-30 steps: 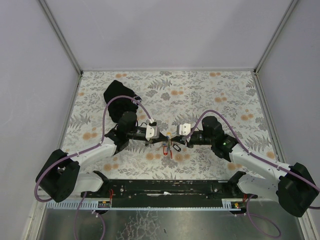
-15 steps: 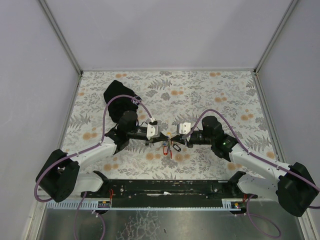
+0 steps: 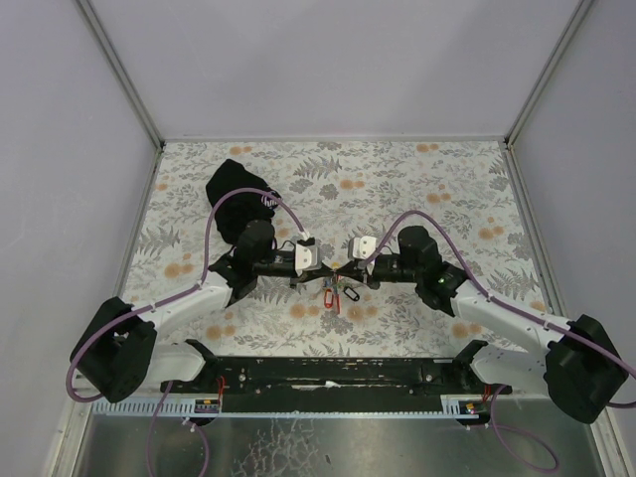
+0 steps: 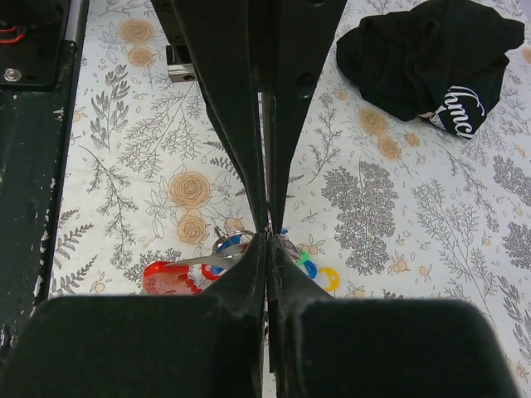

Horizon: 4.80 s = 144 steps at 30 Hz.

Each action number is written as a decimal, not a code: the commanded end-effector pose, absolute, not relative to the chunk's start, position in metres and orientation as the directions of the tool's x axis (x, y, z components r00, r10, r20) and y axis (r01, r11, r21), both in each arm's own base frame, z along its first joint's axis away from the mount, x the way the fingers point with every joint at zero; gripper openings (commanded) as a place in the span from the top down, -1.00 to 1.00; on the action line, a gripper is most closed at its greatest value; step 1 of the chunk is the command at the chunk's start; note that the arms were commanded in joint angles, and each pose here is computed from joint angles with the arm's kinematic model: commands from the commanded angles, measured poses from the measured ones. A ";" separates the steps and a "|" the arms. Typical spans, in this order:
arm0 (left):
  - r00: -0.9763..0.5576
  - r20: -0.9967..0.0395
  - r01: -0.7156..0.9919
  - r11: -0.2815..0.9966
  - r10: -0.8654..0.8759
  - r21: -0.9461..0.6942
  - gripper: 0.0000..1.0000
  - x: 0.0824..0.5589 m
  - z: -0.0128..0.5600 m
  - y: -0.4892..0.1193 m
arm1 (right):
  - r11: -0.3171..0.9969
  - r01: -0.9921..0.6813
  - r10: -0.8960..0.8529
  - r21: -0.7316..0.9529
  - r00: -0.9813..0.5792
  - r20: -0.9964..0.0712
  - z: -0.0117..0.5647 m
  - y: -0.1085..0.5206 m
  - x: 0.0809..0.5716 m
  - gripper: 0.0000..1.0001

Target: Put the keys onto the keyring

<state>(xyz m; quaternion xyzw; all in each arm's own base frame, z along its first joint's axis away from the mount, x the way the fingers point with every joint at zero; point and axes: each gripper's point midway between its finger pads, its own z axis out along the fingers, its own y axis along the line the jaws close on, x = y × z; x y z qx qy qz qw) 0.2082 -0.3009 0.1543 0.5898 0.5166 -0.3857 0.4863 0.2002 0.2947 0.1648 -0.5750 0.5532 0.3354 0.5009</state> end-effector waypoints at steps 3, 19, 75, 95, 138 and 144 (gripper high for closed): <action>0.229 -0.951 0.971 0.019 0.205 0.238 1.00 0.213 0.173 -0.309 | 0.087 -0.957 -0.186 -0.278 0.258 -0.948 0.210 0.315 0.202 0.98; 0.253 -0.956 0.965 0.026 0.148 0.259 1.00 0.211 0.177 -0.306 | 0.112 -0.941 -0.251 -0.319 0.284 -0.925 0.204 0.300 0.202 0.65; 0.229 -0.956 0.965 0.085 0.185 0.248 1.00 0.225 0.171 -0.300 | 0.848 -0.330 -0.110 0.414 -0.875 -0.472 0.024 0.184 0.230 0.35; 0.231 -0.953 0.962 0.101 0.194 0.253 1.00 0.227 0.171 -0.298 | 0.755 -0.554 -0.296 0.351 -0.766 -0.570 0.063 0.210 0.217 0.22; 0.225 -0.954 0.964 0.097 0.198 0.247 1.00 0.227 0.169 -0.299 | 0.636 -0.695 -0.531 0.337 -0.710 -0.463 0.033 0.218 0.217 0.41; 0.226 -0.954 0.964 0.094 0.196 0.248 1.00 0.226 0.170 -0.299 | 0.624 -0.703 -0.518 0.341 -0.699 -0.493 0.038 0.223 0.219 0.48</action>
